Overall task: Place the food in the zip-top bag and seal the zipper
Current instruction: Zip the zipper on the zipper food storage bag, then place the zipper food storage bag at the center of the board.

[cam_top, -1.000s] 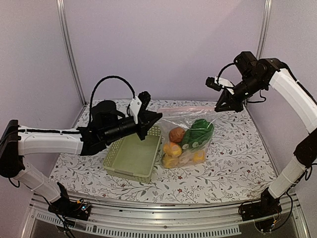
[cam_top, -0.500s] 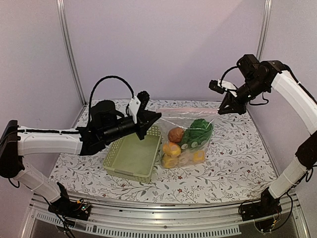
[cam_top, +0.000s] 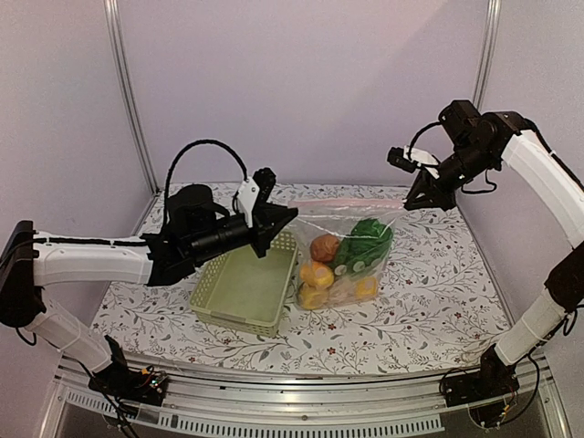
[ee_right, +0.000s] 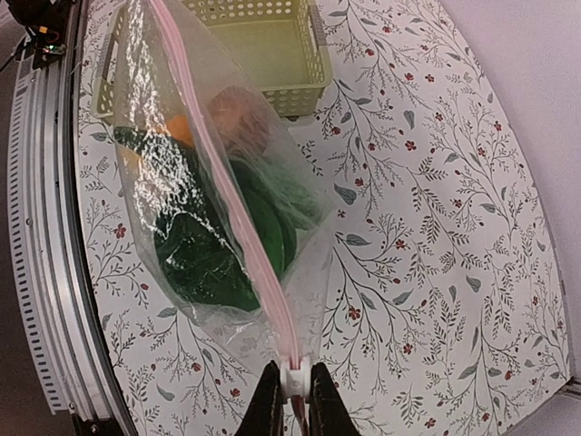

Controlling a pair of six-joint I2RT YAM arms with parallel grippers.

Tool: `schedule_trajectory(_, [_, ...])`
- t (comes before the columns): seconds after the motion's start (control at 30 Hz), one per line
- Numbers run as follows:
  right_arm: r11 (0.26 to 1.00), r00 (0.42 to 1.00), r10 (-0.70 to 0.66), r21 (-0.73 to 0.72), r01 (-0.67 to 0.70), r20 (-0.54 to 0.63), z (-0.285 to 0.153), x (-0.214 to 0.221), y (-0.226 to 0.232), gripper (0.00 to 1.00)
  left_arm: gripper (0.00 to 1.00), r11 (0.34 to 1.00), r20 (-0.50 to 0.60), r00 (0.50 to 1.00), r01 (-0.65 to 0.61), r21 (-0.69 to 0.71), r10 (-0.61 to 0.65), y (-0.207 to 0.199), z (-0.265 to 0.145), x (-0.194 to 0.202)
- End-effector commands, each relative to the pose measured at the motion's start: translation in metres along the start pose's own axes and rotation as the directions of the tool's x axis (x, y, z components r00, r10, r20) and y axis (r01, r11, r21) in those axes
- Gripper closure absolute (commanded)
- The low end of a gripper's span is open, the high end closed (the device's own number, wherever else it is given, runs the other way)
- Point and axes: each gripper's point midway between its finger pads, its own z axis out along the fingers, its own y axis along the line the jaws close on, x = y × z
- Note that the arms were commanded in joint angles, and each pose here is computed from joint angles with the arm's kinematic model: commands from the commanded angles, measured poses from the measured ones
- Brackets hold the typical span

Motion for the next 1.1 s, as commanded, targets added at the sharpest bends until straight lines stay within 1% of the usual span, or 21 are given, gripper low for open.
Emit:
schedule_trajectory(0.0, [0.999, 0.996, 0.032, 0.025, -0.030, -0.083, -0.008, 0.025, -0.001, 0.96, 1.00, 0.999, 0.017, 1.000, 0.008, -0.039, -0.007, 0.017, 0.007, -0.002])
schedule_trajectory(0.1, [0.998, 0.998, 0.026, 0.061, -0.023, -0.056, -0.006, 0.018, -0.012, 0.97, 1.00, 1.000, 0.026, 1.000, 0.008, -0.006, -0.008, 0.015, 0.025, -0.005])
schedule_trajectory(0.2, [0.989, 1.000, 0.016, 0.147, -0.015, -0.005, -0.008, 0.004, -0.037, 0.97, 1.00, 1.000, 0.050, 0.999, -0.012, -0.008, 0.012, 0.022, 0.050, -0.015])
schedule_trajectory(0.3, [0.968, 0.998, -0.007, 0.253, -0.009, 0.065, -0.015, -0.014, -0.069, 0.98, 1.00, 0.998, 0.086, 0.995, -0.054, -0.028, 0.056, 0.037, 0.077, -0.031])
schedule_trajectory(0.37, [0.948, 0.993, -0.007, 0.316, -0.030, 0.116, -0.026, -0.026, -0.092, 1.00, 1.00, 0.996, 0.115, 0.991, -0.070, -0.049, 0.075, 0.052, 0.093, -0.041])
schedule_trajectory(0.5, [0.918, 0.985, -0.019, 0.394, -0.051, 0.172, -0.043, -0.041, -0.119, 0.99, 1.00, 0.996, 0.175, 0.981, -0.076, -0.045, 0.083, 0.071, 0.105, -0.057])
schedule_trajectory(0.6, [0.912, 0.980, -0.047, 0.408, -0.038, 0.195, -0.049, -0.045, -0.116, 0.98, 1.00, 0.996, 0.202, 0.975, -0.086, -0.015, 0.087, 0.070, 0.106, -0.059])
schedule_trajectory(0.67, [0.924, 0.979, -0.055, 0.382, -0.025, 0.197, -0.044, -0.040, -0.105, 0.98, 1.00, 0.996, 0.207, 0.975, -0.087, 0.012, 0.082, 0.064, 0.102, -0.051])
schedule_trajectory(0.77, [0.952, 0.981, -0.057, 0.307, -0.003, 0.187, -0.027, -0.023, -0.080, 0.96, 1.00, 0.995, 0.170, 0.984, -0.064, 0.080, 0.049, 0.050, 0.097, -0.027])
schedule_trajectory(0.83, [0.974, 0.985, -0.043, 0.226, 0.004, 0.165, -0.009, -0.002, -0.056, 0.91, 0.98, 0.989, 0.122, 0.992, -0.037, 0.142, 0.019, 0.039, 0.092, -0.007])
schedule_trajectory(0.87, [0.984, 0.988, -0.033, 0.181, 0.005, 0.153, -0.001, 0.007, -0.043, 0.84, 0.91, 0.982, 0.096, 0.995, -0.015, 0.187, -0.004, 0.030, 0.089, 0.000])
schedule_trajectory(0.9, [0.989, 0.988, -0.033, 0.145, 0.011, 0.150, -0.002, 0.013, -0.028, 0.77, 0.81, 0.976, 0.074, 0.997, 0.006, 0.218, -0.023, 0.024, 0.085, 0.003])
schedule_trajectory(0.93, [0.995, 0.989, -0.023, 0.103, 0.008, 0.148, -0.002, 0.017, -0.015, 0.69, 0.69, 0.970, 0.055, 0.997, 0.038, 0.240, -0.053, 0.018, 0.081, 0.001])
schedule_trajectory(1.0, [0.999, 0.986, -0.016, 0.045, 0.008, 0.165, -0.018, 0.015, 0.010, 0.56, 0.50, 0.965, 0.041, 0.996, 0.070, 0.254, -0.083, 0.009, 0.069, -0.010])
schedule_trajectory(1.07, [0.999, 0.976, -0.030, 0.030, 0.024, 0.214, -0.038, 0.004, 0.025, 0.49, 0.33, 0.971, 0.042, 0.996, 0.063, 0.230, -0.075, 0.002, 0.056, -0.023])
